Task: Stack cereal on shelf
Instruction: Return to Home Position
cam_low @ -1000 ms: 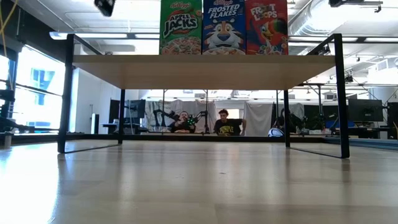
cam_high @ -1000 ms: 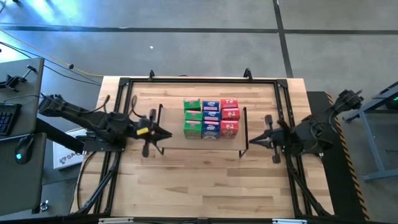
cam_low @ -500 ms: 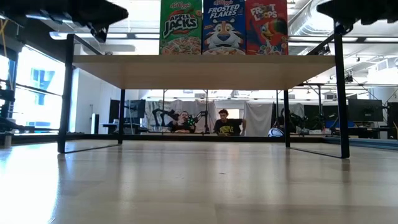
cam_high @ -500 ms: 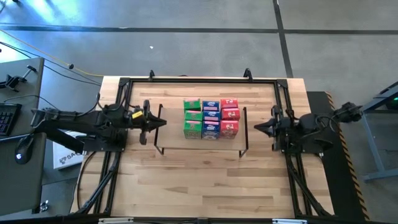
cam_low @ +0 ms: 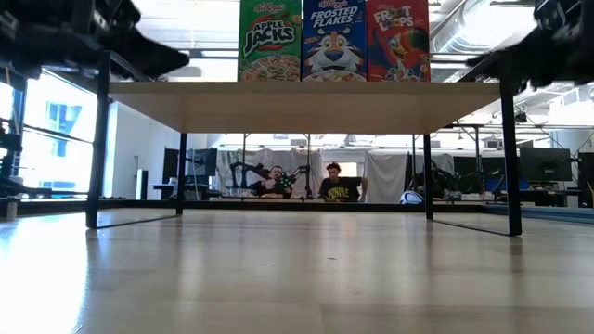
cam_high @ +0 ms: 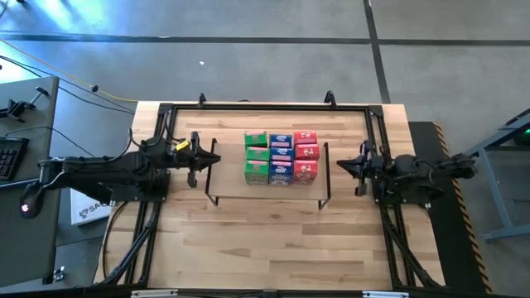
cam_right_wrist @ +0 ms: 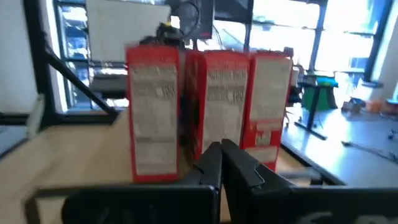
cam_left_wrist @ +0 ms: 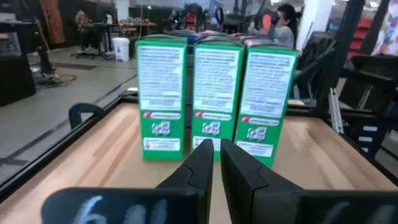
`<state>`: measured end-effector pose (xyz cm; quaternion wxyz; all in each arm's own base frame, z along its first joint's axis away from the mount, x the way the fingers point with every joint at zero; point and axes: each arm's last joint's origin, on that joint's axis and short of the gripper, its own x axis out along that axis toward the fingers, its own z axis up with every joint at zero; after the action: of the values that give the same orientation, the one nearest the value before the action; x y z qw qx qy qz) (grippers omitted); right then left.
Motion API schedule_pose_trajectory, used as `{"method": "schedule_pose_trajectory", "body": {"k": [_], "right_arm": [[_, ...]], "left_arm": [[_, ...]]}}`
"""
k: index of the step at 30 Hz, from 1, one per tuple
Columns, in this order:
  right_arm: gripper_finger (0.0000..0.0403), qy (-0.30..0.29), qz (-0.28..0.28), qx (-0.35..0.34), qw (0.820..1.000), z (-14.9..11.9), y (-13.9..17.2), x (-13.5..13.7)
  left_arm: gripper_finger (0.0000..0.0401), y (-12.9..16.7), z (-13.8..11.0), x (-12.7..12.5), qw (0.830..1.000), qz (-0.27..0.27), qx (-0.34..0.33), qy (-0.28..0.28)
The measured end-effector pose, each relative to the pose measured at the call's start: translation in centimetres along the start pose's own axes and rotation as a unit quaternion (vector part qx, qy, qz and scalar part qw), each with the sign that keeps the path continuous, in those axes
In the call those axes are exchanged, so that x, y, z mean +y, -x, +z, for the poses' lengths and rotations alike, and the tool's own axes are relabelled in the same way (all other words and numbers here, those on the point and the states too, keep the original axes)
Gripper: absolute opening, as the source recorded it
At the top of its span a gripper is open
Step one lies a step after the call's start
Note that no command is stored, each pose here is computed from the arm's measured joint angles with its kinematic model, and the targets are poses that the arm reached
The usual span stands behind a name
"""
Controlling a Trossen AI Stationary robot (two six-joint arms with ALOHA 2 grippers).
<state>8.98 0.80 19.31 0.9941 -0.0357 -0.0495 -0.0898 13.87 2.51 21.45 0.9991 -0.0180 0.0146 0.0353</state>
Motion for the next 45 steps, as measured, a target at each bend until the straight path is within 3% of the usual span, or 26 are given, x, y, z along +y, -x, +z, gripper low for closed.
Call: {"method": "schedule_pose_trajectory", "body": {"k": [8, 18, 24, 32, 36, 39, 45], "right_arm": [[0.0, -0.012, -0.013, 0.021, 1.0, -2.1, -0.5, -0.2], [0.0, 0.0, -0.032, 0.019, 0.999, -2.1, -0.5, -0.6], [0.0, 0.004, -0.048, 0.022, 0.999, -2.1, -0.5, -0.7], [0.0, 0.002, -0.075, 0.024, 0.997, -2.2, -0.6, -0.9], [0.0, -0.006, -0.098, 0.035, 0.995, -2.4, -0.7, -1.0], [0.0, 0.033, -0.094, 0.053, 0.994, -2.6, -0.8, -0.9], [0.0, 0.041, -0.088, 0.073, 0.993, -3.0, -1.1, -0.8]], "left_arm": [[0.0021, 1.6, -3.9, 0.4, 0.999, 0.012, -0.043, 0.016], [0.0021, 3.1, -3.3, 0.2, 0.997, 0.018, -0.08, -0.013], [0.0021, 3.8, -4.3, 0.5, 0.995, 0.091, -0.037, -0.02], [0.0021, 4.4, -4.8, 0.9, 0.99, 0.135, -0.021, -0.033], [0.0021, 4.4, -4.8, 1.4, 0.985, 0.172, -0.024, -0.009], [0.0021, 4.5, -4.8, 1.8, 0.977, 0.209, -0.03, 0.021], [0.0021, 4.5, -4.9, 2.2, 0.973, 0.226, -0.023, 0.041]]}}
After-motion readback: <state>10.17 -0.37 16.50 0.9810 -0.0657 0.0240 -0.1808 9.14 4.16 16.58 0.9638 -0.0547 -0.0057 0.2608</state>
